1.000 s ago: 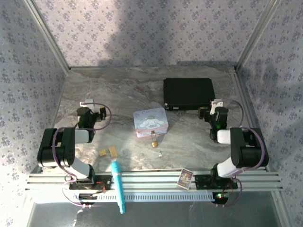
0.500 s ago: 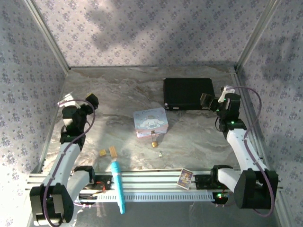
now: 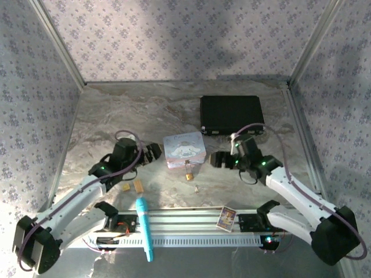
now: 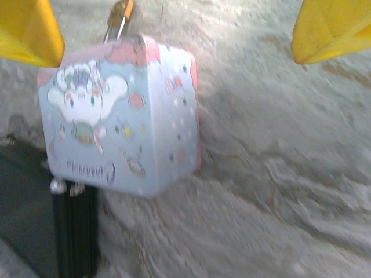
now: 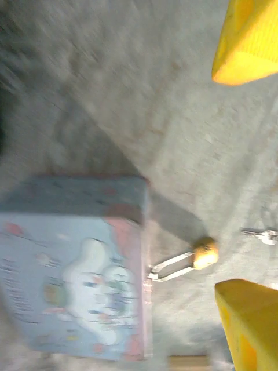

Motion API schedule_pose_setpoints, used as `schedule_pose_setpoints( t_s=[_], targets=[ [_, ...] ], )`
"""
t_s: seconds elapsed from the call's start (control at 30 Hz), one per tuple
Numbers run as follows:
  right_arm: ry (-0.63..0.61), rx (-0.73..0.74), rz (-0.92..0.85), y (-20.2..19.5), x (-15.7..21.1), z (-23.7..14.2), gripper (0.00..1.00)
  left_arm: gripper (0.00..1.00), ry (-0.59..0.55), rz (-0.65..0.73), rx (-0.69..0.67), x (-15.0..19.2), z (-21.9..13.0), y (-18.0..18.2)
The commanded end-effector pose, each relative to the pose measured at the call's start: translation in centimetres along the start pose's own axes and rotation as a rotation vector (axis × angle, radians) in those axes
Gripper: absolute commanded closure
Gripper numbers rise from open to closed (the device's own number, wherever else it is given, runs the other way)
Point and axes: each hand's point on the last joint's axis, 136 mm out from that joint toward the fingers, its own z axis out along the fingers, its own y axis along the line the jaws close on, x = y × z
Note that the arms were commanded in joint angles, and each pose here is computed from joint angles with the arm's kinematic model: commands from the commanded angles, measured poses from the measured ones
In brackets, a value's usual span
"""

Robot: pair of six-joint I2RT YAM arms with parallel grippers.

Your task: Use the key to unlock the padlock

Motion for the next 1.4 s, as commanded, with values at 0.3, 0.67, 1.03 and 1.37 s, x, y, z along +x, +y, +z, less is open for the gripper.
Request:
schedule_pose_setpoints(
  t_s=[0.3, 0.67, 1.03, 1.37],
  targets=[
    [0.096, 0.105, -0.066, 4.5, 8.5, 3.8, 0.37, 0.0, 0.099, -0.044, -0.015, 6.1, 1.8, -1.9],
    [0.167, 0.139, -0.105, 7.0, 11.5, 6.6, 0.55, 0.01, 0.132, -0.044, -0.03, 8.1, 2.7, -1.8],
    [0.206, 0.192, -0.12, 5.9, 13.2, 7.1, 0.65, 0.01, 0.13, -0.047, -0.041, 8.2, 3.1, -1.6],
    [0.221, 0.243, -0.149, 5.1, 13.8, 8.2, 0.76, 0.01, 0.108, -0.009, -0.09, 7.8, 3.9, -1.5]
  ],
)
